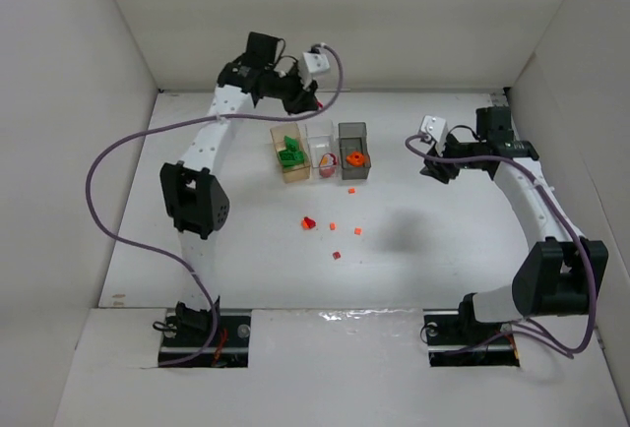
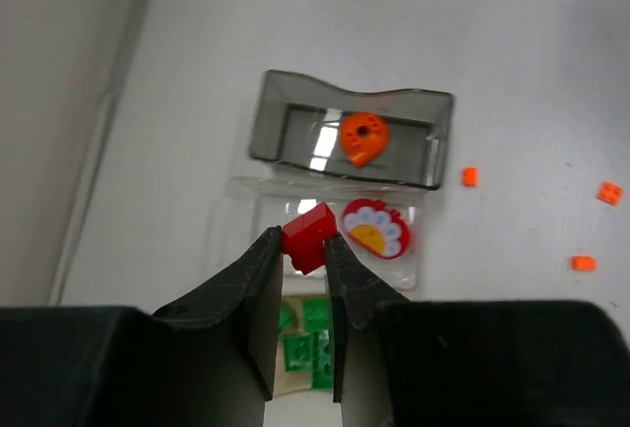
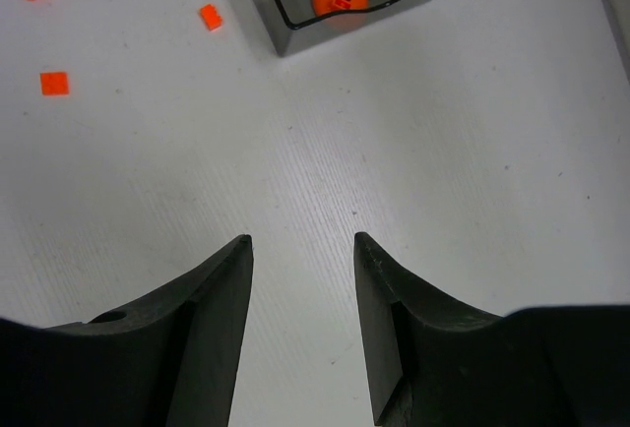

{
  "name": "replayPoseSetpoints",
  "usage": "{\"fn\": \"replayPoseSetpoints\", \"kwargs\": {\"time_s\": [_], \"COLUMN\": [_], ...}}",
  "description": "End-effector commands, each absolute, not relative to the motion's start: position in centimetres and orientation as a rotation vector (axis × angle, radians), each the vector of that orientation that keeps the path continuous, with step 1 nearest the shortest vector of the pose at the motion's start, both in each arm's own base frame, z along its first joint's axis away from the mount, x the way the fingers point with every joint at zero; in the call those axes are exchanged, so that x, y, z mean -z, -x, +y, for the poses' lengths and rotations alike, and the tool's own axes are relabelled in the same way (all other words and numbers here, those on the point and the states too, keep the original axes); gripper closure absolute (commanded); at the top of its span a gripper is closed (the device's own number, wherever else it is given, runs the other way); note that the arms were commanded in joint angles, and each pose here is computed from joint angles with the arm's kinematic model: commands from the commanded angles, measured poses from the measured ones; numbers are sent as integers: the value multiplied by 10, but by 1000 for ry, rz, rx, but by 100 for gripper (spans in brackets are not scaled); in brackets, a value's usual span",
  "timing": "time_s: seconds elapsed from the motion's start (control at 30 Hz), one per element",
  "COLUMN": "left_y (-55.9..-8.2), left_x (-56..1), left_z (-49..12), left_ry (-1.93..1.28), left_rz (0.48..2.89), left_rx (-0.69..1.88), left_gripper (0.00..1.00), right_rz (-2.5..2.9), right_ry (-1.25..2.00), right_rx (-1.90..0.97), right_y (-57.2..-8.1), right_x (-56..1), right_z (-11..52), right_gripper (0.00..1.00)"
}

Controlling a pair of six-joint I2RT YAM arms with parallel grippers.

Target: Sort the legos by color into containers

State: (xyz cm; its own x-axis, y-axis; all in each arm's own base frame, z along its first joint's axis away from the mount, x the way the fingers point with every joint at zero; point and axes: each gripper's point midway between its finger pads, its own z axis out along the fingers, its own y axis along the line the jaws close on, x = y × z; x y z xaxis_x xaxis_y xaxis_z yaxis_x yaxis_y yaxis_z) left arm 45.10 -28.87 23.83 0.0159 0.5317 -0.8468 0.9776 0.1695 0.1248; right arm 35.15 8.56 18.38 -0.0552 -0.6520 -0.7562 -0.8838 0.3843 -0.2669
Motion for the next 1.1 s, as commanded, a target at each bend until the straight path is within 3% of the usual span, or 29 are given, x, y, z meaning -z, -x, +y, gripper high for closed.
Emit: {"fn": "replayPoseSetpoints", "kwargs": {"time_s": [0.0,0.4,0.53,0.67,0.7,0.8,0.83,0.93,1.07], "left_y": [-473,-513,-517,-515,-516,-517,-518,-526,-535], "left_x": [-225,-163,-148,-139,-138,-150,-158,-212,-313], "left_z": [-262,-267,-276,-285,-283,-284,-285,-277,-242], "left_ry": [-1249,-1151,-1165,-1183,-1181,-1163,-1145,-1053,-682], "left_rz": [1861,1986,2004,2015,2019,1986,1968,1853,1763], "left_rx": [736,677,663,652,642,634,633,627,709], "left_gripper": [99,98,92,65,50,28,12,0,0], "right_rz": [1689,1716,1729,1721,1721,1680,1668,1629,1515], "right_ry": [1286,1250,1258,1293,1293,1353,1378,1456,1604], "right_rx": [-352,-365,-370,-356,-356,-328,-322,-305,-303], "right_y": [-368,-397,-404,-409,-409,-411,-410,-407,-393], "right_x": [-218,-222,-217,-215,-215,-217,-217,-209,-189], "right_z": [94,100,103,112,113,125,132,143,183], "right_gripper": [49,49,49,49,49,49,49,49,49]}}
